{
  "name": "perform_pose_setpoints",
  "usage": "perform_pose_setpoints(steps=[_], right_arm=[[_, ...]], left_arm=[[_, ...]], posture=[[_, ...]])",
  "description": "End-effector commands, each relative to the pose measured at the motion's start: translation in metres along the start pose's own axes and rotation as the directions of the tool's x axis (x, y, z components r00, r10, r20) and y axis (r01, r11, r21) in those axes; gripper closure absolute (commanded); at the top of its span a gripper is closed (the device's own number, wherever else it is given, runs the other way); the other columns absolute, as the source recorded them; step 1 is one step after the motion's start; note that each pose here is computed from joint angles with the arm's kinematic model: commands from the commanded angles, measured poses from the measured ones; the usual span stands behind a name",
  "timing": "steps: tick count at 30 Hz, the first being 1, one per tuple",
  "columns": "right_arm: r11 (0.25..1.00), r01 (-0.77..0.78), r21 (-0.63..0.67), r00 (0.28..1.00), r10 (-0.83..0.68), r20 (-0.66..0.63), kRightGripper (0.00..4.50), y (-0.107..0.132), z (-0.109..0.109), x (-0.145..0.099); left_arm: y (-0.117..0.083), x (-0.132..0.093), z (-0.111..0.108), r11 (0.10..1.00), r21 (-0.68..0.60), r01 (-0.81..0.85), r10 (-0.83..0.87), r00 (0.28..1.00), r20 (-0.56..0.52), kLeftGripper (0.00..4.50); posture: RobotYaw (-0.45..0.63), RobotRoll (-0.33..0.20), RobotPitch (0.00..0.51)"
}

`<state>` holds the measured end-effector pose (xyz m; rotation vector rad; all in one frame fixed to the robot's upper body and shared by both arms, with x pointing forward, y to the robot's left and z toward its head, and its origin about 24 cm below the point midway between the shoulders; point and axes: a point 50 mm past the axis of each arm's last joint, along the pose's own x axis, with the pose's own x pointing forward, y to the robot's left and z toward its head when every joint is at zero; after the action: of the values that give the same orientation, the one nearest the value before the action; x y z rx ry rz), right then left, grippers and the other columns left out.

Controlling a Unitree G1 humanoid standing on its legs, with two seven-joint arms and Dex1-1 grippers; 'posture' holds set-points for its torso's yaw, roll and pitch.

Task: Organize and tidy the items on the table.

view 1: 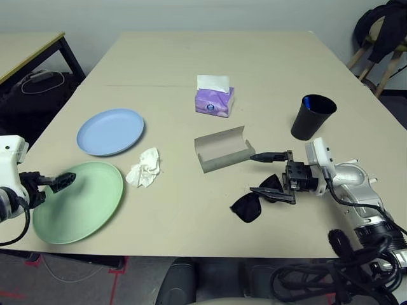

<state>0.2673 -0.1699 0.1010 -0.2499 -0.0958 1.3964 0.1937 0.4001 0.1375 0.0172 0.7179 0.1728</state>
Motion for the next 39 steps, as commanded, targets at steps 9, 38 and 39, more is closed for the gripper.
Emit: perform_pose_setpoints(steps=[9, 38, 39], right_arm=[[1.000, 0.000, -0.003, 1.000, 0.000, 0.006, 0.00, 0.004, 0.004, 0.006], [1.000, 0.023, -0.021, 1.000, -0.023, 0.016, 0.00, 0.000, 0.007, 0.008], [0.999, 0.025, -0.020, 1.000, -0.025, 0.016, 0.00, 0.000, 0.007, 0.008]], left_arm=[[0.013, -0.006, -0.015, 0.998, -0.044, -0.053, 0.048, 0.993, -0.108, 0.60], [0.019, -0.020, -0.034, 0.954, -0.296, -0.042, -0.008, 0.986, -0.165, 4.46], [0.017, -0.022, -0.031, 0.950, -0.312, -0.027, -0.017, 0.990, -0.139, 4.46]], posture=[[0.13, 0.000, 0.062], [0.13, 0.000, 0.058], [0.13, 0.000, 0.058]])
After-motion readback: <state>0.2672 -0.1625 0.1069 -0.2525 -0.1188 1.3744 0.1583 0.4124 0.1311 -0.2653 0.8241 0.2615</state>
